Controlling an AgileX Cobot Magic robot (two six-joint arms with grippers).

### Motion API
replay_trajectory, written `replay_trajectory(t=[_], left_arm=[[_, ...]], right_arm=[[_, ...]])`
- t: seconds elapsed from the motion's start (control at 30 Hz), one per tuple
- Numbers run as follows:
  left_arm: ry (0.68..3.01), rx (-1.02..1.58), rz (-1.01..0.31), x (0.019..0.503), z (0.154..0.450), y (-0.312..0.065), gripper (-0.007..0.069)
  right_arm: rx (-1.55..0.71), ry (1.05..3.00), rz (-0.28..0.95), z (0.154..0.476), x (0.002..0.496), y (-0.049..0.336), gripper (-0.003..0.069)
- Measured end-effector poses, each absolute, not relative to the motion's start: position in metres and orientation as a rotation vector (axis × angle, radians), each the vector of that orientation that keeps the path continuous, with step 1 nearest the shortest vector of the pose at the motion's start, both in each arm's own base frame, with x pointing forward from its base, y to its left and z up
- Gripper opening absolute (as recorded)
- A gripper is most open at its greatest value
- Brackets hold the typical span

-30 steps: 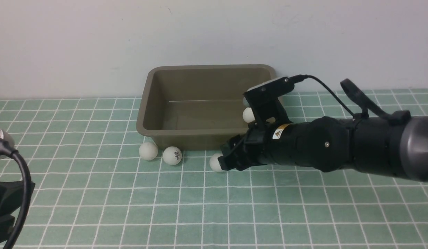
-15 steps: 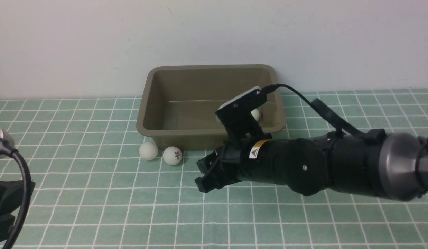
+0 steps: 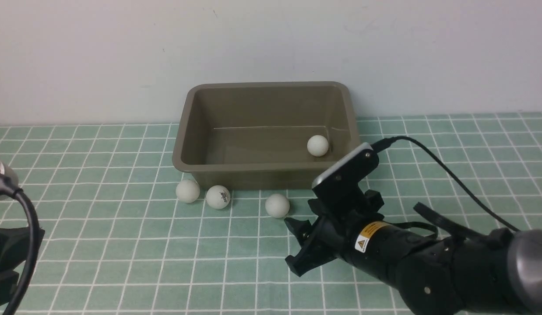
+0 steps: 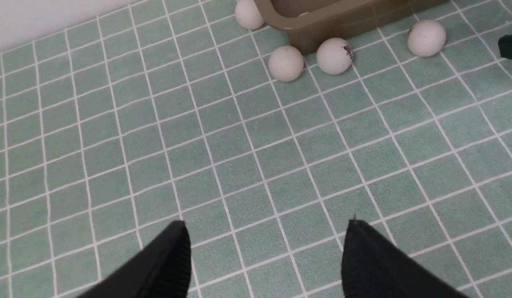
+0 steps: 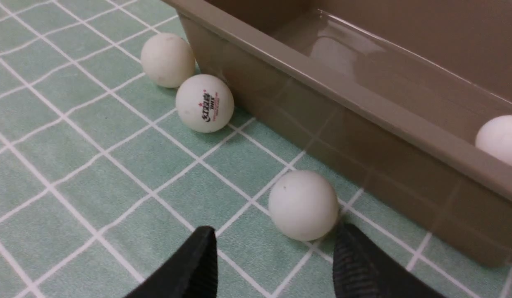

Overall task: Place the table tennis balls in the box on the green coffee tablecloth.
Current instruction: 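Reach for and grasp a ping pong ball on the table beside the basket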

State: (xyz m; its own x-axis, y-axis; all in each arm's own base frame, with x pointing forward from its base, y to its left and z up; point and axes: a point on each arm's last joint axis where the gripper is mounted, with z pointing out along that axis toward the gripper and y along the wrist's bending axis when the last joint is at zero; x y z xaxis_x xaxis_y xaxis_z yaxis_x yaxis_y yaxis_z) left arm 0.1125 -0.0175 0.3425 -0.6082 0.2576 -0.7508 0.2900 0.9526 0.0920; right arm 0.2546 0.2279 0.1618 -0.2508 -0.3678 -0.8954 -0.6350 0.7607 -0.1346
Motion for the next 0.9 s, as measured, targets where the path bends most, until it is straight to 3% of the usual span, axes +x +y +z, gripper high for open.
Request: replay_trajectory(t=[0.57,0.9], left_arm=[[2.258,0.384,-0.055,0.112,0.342,-0.018,0.0440],[2.260,0.385,-0.056,0.112,0.342,-0.018,0.0440]], right_arm=[[-0.787,1.872,0.392,0.153,0.267,0.248,0.0363],[-0.760,1.920,0.368,0.141,0.279,0.245,0.0452]])
